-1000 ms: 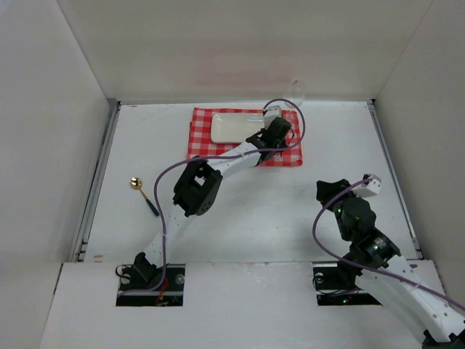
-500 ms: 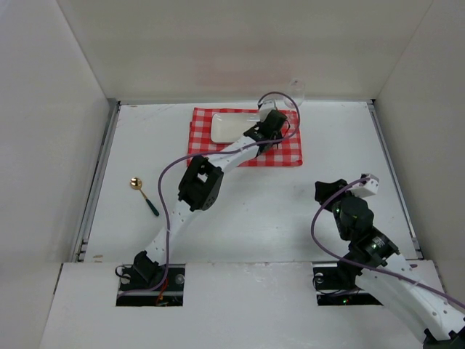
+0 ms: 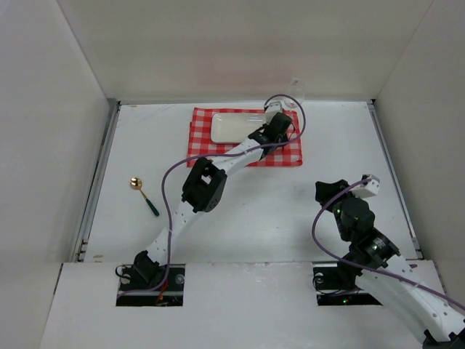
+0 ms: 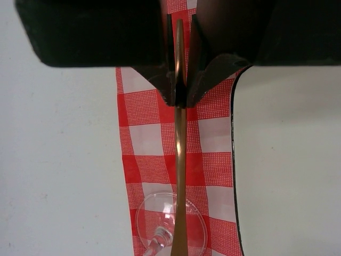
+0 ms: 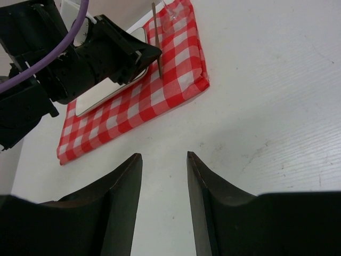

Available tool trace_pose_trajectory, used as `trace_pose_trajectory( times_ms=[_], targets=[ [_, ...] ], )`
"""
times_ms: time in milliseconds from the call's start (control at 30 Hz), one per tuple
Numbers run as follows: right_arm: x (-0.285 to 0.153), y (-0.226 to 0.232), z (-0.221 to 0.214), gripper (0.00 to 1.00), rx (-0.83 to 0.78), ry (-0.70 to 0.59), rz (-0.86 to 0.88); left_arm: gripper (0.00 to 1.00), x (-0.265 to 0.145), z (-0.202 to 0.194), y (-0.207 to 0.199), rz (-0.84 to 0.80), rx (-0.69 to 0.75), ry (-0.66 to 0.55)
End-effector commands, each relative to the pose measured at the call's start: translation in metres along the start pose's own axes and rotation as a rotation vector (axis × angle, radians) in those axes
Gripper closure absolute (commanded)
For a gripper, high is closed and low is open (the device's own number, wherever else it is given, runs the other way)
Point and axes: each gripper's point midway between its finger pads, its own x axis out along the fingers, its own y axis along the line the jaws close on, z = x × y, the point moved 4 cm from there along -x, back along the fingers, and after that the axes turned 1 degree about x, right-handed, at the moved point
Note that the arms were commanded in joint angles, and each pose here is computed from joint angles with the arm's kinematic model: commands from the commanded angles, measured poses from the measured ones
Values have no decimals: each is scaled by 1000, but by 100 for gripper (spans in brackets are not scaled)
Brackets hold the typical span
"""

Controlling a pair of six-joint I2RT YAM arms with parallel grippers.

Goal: Set the dinner table for one person

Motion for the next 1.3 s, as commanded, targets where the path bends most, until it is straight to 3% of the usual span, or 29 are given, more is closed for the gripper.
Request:
trace_pose_trajectory(
  times_ms=[0, 200, 433, 900, 1100, 1200, 1267],
  targets=[
    [0, 7, 3, 55, 26, -15, 38, 97, -1, 24, -10, -34, -41, -59],
    [-1, 8, 3, 54, 26, -15, 40, 95, 5, 13, -7, -28, -43, -43],
    [-1, 8, 3, 53, 28, -17, 42, 79, 5, 9, -8, -43, -48, -35],
    [-1, 9, 4, 53, 35, -22, 48, 58, -51, 46, -31, -88, -78, -141],
    [-3, 9, 5, 54, 39, -24, 53, 59, -103, 71, -48, -163, -79, -204],
    [-3, 10, 6, 59, 44, -29, 62, 69, -139, 84, -43, -172, -68, -257],
    [-3, 13, 3, 70, 40, -10, 74, 79, -164, 85, -27, -150, -44, -273]
  ],
)
